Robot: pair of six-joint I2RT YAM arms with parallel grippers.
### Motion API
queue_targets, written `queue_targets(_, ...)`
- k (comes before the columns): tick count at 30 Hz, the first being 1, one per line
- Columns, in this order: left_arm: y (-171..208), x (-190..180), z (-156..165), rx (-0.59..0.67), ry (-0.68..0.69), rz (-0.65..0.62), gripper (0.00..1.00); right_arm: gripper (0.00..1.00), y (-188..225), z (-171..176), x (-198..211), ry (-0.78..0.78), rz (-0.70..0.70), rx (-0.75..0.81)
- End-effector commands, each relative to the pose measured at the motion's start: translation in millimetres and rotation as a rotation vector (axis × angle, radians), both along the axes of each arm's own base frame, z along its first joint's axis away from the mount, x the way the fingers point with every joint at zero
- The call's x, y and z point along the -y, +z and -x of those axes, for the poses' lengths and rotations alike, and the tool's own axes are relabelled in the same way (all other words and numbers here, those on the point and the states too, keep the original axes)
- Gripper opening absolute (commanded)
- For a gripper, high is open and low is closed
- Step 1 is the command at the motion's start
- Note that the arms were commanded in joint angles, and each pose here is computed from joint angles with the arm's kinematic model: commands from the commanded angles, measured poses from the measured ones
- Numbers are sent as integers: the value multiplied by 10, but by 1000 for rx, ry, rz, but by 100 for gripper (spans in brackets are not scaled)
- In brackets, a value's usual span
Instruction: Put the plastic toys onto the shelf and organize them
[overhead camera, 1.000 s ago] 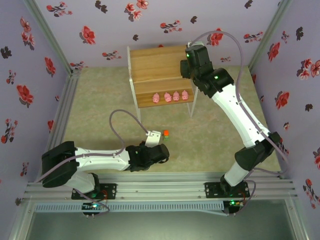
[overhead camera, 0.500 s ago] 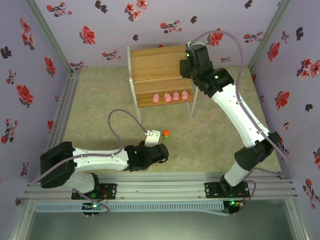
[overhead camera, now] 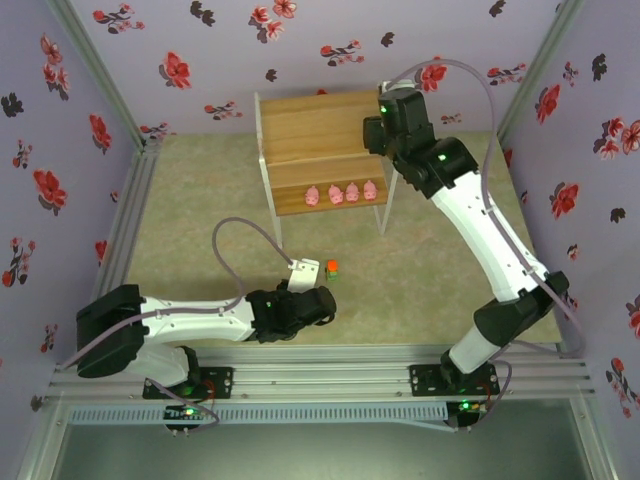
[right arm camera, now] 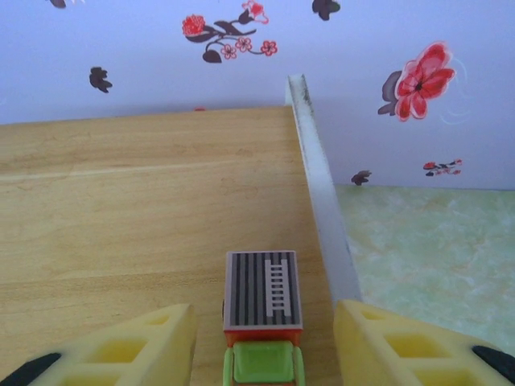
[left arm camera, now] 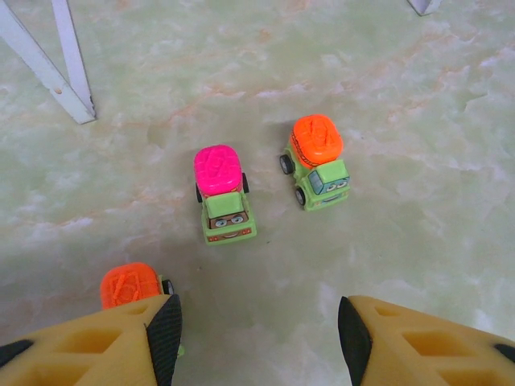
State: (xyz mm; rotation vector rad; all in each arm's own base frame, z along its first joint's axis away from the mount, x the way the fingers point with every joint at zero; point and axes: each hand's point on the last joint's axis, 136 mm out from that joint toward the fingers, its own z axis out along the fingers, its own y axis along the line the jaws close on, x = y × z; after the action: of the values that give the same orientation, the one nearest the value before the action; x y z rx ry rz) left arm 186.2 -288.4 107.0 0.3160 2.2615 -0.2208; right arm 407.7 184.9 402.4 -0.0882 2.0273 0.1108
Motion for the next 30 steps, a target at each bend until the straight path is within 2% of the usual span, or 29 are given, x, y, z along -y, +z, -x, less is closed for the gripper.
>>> queue_targets(1, 59, -97, -2, 29, 17, -20, 58, 50, 170, 135, 125, -20, -34, 28)
queue_targets(16, 151, -200, -17, 52, 39, -22, 58, 51, 62, 570, 193, -2, -43, 30)
queue_targets(30, 172, -355, -40, 70, 100, -19, 58, 52, -539, 988, 218, 9, -11, -41)
